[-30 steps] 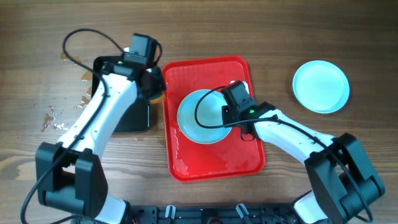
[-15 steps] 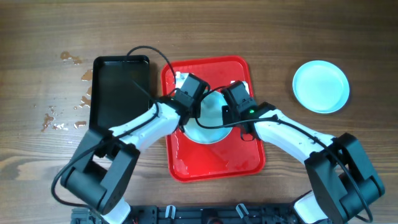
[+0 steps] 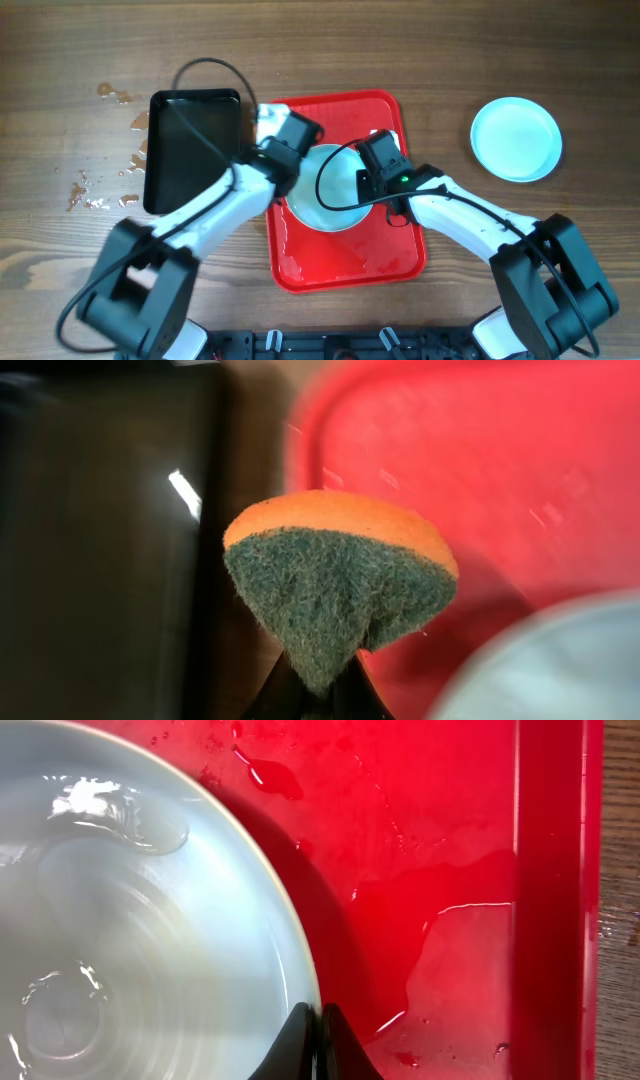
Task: Clean dirty plates on tray and stack at the side
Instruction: 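Wipe the last plate with the sponge in the left gripper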
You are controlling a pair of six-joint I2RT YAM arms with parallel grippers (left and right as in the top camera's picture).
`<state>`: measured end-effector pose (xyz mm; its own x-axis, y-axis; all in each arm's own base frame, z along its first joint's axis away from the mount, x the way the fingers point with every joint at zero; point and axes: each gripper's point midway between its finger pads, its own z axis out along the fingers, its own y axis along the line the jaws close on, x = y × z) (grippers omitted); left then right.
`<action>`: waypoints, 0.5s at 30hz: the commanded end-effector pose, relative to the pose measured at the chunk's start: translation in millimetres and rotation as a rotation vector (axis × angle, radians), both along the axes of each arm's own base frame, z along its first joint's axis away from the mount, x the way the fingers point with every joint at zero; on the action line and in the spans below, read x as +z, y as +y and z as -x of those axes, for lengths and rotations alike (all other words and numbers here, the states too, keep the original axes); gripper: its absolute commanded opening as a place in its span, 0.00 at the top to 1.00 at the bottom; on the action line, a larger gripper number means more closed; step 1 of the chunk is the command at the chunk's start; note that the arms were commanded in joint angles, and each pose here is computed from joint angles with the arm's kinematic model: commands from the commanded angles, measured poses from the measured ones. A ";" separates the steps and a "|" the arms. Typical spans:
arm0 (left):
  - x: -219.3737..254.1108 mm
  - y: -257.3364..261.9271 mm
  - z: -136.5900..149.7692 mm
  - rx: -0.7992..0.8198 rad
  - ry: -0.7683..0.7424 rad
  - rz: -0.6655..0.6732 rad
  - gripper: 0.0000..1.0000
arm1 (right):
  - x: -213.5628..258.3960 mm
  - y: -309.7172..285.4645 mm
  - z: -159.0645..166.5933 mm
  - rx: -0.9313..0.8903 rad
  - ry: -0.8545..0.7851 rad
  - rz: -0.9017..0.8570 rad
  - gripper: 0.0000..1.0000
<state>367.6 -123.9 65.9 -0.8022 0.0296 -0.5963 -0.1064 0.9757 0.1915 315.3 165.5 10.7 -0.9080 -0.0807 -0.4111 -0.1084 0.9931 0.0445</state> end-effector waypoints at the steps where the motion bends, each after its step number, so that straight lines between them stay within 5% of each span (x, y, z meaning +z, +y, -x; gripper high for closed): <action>1: 39.3 29.1 -7.6 0.092 -0.096 0.014 0.96 | -16.4 -18.2 9.2 -0.022 0.039 0.076 0.96; 5: 54.8 39.9 4.4 0.122 -0.034 0.245 0.96 | -16.6 -18.6 9.9 -0.021 0.042 0.078 0.96; 8: 43.9 59.8 20.4 0.193 0.053 0.278 0.96 | -16.5 -18.3 9.6 -0.020 0.040 0.078 0.96; 11: 38.7 0.4 23.0 0.015 0.134 0.528 0.96 | -15.8 -17.4 8.1 -0.021 0.034 0.073 0.96; 15: 18.1 -61.0 37.5 -0.098 0.179 0.506 0.96 | -16.0 -17.5 8.4 -0.021 0.035 0.073 0.96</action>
